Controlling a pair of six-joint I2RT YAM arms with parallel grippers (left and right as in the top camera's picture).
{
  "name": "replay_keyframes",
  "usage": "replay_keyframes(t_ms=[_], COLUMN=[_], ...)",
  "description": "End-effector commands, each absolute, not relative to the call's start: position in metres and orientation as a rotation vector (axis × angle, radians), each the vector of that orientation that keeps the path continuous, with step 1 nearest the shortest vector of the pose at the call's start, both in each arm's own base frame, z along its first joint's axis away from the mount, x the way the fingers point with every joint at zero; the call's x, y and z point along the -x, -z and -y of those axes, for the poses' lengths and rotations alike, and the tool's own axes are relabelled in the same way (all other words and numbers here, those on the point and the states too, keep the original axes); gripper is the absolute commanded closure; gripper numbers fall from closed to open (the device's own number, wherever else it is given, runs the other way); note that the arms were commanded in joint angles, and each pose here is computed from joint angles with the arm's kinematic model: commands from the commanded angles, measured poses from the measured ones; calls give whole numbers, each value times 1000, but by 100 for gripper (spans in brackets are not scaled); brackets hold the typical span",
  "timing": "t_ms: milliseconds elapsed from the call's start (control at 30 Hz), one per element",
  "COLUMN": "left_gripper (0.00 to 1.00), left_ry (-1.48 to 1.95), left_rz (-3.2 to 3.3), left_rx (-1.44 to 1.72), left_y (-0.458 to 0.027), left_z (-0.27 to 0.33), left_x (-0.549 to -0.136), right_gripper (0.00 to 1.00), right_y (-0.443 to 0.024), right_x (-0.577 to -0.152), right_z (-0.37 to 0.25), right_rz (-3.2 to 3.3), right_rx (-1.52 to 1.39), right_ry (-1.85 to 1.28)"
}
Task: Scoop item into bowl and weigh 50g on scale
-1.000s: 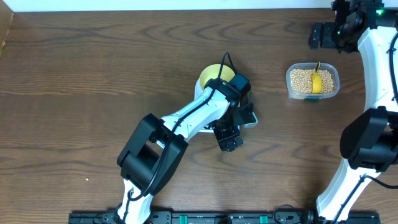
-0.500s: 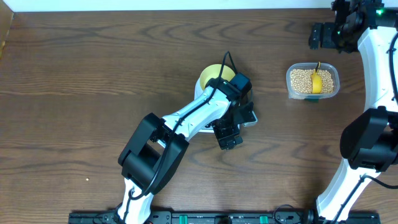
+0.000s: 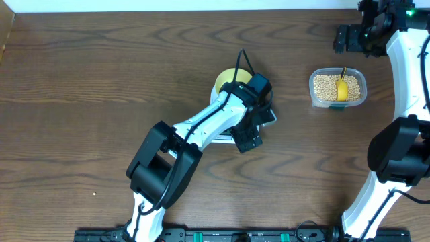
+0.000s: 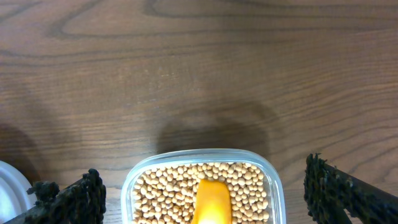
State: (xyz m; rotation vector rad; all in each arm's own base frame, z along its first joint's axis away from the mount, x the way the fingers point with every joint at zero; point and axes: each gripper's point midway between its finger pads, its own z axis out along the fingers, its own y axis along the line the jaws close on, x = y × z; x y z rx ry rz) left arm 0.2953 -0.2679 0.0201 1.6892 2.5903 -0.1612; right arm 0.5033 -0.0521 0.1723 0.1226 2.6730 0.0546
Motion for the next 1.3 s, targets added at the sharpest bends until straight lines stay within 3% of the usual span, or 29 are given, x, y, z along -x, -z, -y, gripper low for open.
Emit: replay_keyframes(t_ms=[0, 233, 500, 967, 1267], left_gripper=[2, 2, 2, 2, 2], left_ry=[114, 399, 508, 391, 360], left_rz=[-2693, -2616, -2758, -3109, -2996], left_rx=[-1666, -1634, -1488, -1037, -1089], left_y=[6, -61, -99, -18, 0], left_z=[247, 269, 251, 153, 149], left_x=[-292, -265, -239, -238, -254], right_gripper=[1, 1, 1, 1, 1], right_y=[-175, -175, -175, -175, -175], right_x=[-506, -506, -506, -506, -506], right_z=[52, 52, 52, 52, 52], right_rz=[-2665, -2665, -2665, -2665, -2665], right_rx=[-115, -115, -115, -115, -115], right_ry=[-60, -60, -60, -60, -60])
